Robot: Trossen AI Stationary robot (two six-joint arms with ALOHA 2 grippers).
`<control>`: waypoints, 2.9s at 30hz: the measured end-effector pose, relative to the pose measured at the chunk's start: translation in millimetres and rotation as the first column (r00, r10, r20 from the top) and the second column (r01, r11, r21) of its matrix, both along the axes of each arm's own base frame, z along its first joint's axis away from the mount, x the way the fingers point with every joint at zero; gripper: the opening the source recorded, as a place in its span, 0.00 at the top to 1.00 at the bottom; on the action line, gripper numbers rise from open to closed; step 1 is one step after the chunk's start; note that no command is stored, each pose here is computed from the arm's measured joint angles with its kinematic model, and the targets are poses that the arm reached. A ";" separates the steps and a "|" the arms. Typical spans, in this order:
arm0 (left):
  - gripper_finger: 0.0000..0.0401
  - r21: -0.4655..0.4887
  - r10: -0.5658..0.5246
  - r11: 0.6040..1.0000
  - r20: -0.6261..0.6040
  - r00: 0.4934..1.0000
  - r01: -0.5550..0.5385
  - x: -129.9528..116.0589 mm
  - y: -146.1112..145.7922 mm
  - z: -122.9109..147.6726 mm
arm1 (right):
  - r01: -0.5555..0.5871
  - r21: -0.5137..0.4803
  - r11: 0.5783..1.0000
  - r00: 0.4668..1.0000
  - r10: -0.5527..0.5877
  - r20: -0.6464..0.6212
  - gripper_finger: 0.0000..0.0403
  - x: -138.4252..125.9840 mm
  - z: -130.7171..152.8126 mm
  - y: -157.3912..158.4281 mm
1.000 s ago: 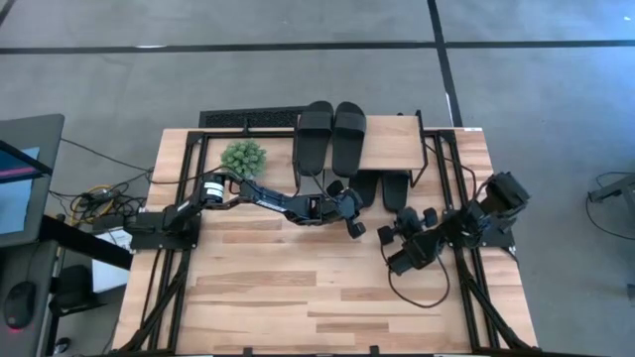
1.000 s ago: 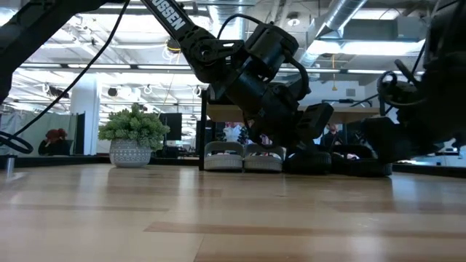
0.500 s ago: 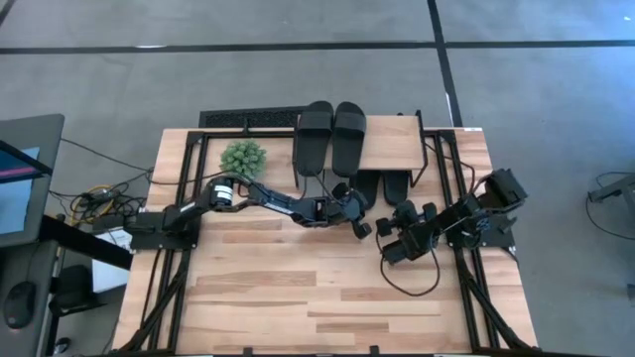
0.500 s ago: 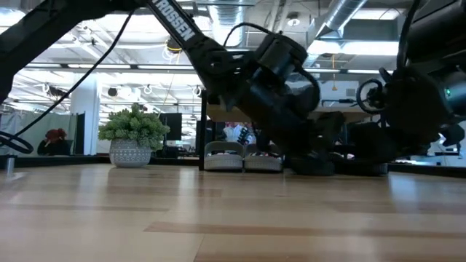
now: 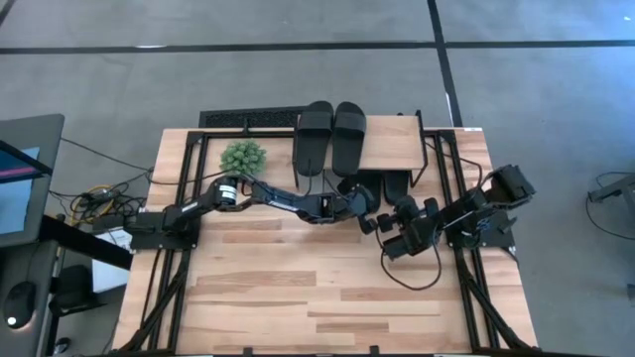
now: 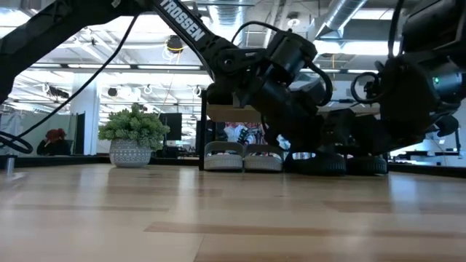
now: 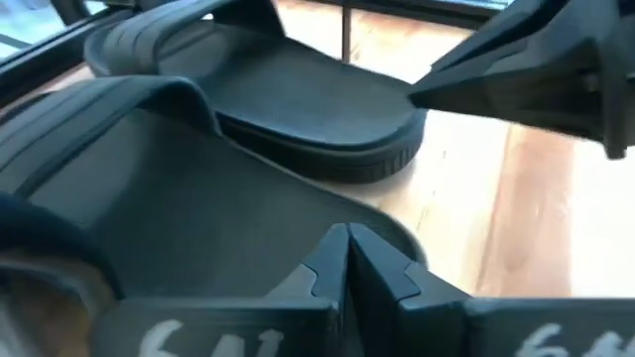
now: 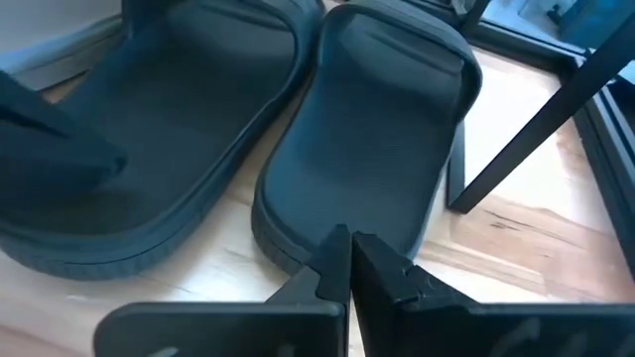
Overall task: Pick and place slides into the shelf
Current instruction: Adjust the black slides under the shelf to align the position
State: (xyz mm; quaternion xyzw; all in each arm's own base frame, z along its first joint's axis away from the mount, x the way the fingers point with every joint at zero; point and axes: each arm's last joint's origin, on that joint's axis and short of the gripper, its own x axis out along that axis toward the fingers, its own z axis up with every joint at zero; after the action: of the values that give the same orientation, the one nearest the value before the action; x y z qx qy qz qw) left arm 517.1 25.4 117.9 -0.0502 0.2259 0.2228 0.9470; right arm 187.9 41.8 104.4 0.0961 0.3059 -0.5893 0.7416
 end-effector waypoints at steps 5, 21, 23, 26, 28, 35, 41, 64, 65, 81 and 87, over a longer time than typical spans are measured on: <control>1.00 0.002 0.006 1.000 -0.003 1.000 -0.006 -0.2 1.3 -0.5 | 0.020 0.000 1.000 1.000 -0.020 -0.001 1.00 0.8 0.0 -3.9; 1.00 0.028 -0.059 0.998 -0.075 0.995 0.061 -2.1 -15.8 -5.0 | -0.100 -0.014 0.995 0.995 0.100 0.009 1.00 -15.6 6.8 24.1; 1.00 0.031 -0.058 0.998 -0.076 0.995 0.061 -2.1 -16.7 -5.0 | -0.094 -0.020 0.995 0.995 0.094 0.023 1.00 -19.2 7.6 26.8; 1.00 0.033 -0.054 0.998 -0.075 0.996 0.057 -2.1 -16.5 -4.8 | -0.096 -0.028 0.995 0.995 0.097 0.026 1.00 -22.9 8.6 29.4; 1.00 0.041 -0.043 0.998 -0.074 0.996 0.046 -2.4 -16.5 -2.6 | -0.100 -0.030 0.995 0.995 0.101 0.026 1.00 -24.2 8.9 30.6; 1.00 0.060 -0.018 0.998 -0.052 0.998 0.021 -2.4 -15.9 5.3 | -0.103 -0.032 0.994 0.994 0.104 0.029 1.00 -24.2 8.8 31.1; 1.00 0.082 -0.036 0.996 -0.043 0.998 0.039 -2.9 -16.6 15.7 | -0.103 -0.032 0.994 0.994 0.104 0.030 1.00 -24.1 8.8 31.1; 1.00 0.055 -0.097 0.993 -0.146 0.985 0.106 -8.3 -29.1 3.3 | -0.114 -0.025 0.993 0.992 0.115 0.059 1.00 -25.5 8.4 35.7; 1.00 0.050 -0.092 0.994 -0.155 0.984 0.101 -8.8 -27.7 1.6 | -0.114 -0.025 0.993 0.992 0.115 0.060 1.00 -25.5 8.4 35.8; 1.00 0.048 -0.032 0.998 -0.151 0.988 0.040 -9.3 -3.3 1.1 | -0.113 -0.016 0.993 0.990 0.114 0.078 1.00 -24.2 7.8 36.6; 1.00 0.044 -0.019 0.999 -0.144 0.989 0.025 -9.4 2.3 1.4 | -0.113 -0.015 0.993 0.990 0.114 0.081 1.00 -24.0 7.7 36.7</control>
State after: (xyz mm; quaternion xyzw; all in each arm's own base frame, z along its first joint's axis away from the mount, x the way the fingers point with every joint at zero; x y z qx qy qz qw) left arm 507.7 27.8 119.3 -0.0099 0.2889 0.2205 0.9316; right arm 163.9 78.5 112.0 0.0987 0.2775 -0.5432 0.7863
